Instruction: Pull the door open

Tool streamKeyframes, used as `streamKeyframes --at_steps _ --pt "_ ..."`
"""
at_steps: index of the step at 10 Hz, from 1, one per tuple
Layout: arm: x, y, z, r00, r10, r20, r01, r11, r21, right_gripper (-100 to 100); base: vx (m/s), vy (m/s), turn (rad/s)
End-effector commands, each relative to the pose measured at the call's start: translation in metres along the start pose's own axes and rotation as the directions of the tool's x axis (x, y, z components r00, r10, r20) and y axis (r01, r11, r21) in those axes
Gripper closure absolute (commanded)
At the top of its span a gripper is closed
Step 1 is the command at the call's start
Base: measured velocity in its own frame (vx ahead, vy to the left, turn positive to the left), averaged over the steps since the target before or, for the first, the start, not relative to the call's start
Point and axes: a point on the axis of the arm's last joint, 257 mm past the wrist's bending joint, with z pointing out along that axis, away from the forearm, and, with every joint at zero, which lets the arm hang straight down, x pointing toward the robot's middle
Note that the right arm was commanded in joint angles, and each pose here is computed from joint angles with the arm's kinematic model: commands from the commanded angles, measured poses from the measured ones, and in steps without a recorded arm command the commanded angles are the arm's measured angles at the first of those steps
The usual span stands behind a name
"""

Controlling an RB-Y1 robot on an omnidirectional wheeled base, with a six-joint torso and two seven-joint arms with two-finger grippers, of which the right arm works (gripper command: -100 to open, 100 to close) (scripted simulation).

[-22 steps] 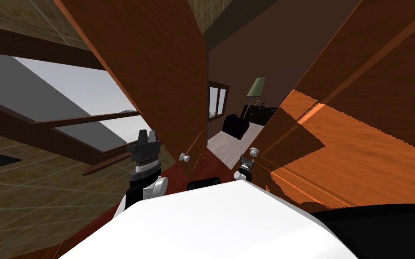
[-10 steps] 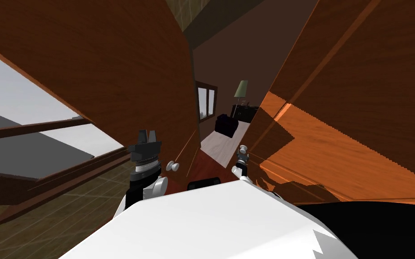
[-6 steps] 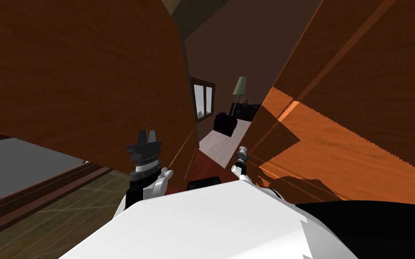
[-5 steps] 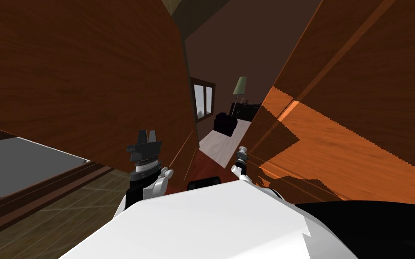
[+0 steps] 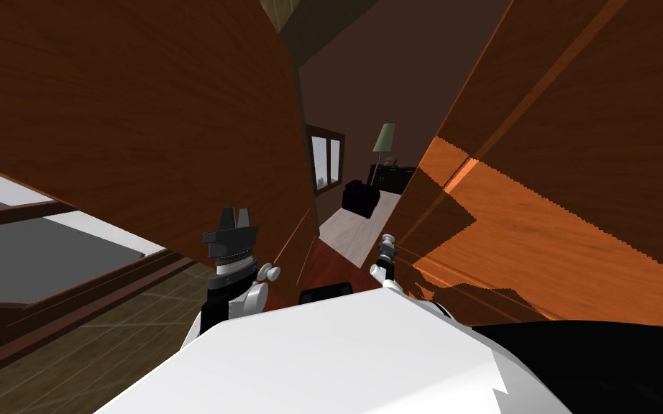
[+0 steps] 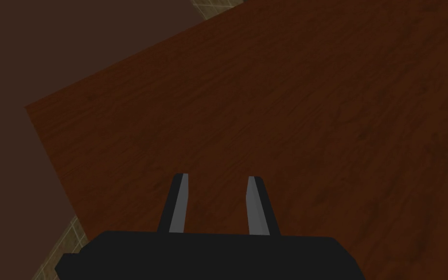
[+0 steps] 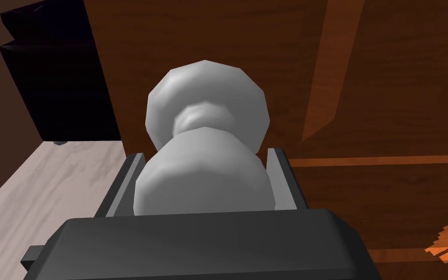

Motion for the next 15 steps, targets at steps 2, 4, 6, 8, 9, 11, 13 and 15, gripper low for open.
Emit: streamKeyframes --at_steps 2,4,6,8,9,11,13,15 --pt "-0.0028 -0.0022 -0.0024 1.000 0.001 0.007 -0.001 1.000 0.006 100 -0.163 0.111 0.066" --pt "-0.0024 -0.0018 -0.0019 1.000 0.001 0.005 -0.001 1.000 0.008 100 -0.149 0.119 0.055" --pt "-0.0020 -0.0015 -0.0015 1.000 0.002 0.004 -0.002 1.000 0.011 100 -0.153 0.120 0.051" --pt "-0.0013 -0.0007 -0.0008 1.000 0.003 0.002 -0.003 1.000 0.016 100 -0.143 0.100 0.065" --pt "-0.0009 -0.0004 -0.0004 1.000 0.004 0.000 -0.004 1.000 0.019 100 -0.188 0.093 0.084" --pt "0.0002 0.0007 0.0007 1.000 0.006 -0.003 -0.006 1.000 0.027 100 -0.158 0.098 0.068" --pt "0.0008 0.0015 0.0013 1.000 0.008 -0.005 -0.008 0.999 0.032 100 -0.133 0.067 0.039" --pt "0.0030 0.0043 0.0035 1.000 0.016 -0.010 -0.016 0.998 0.057 100 -0.121 0.072 0.047"
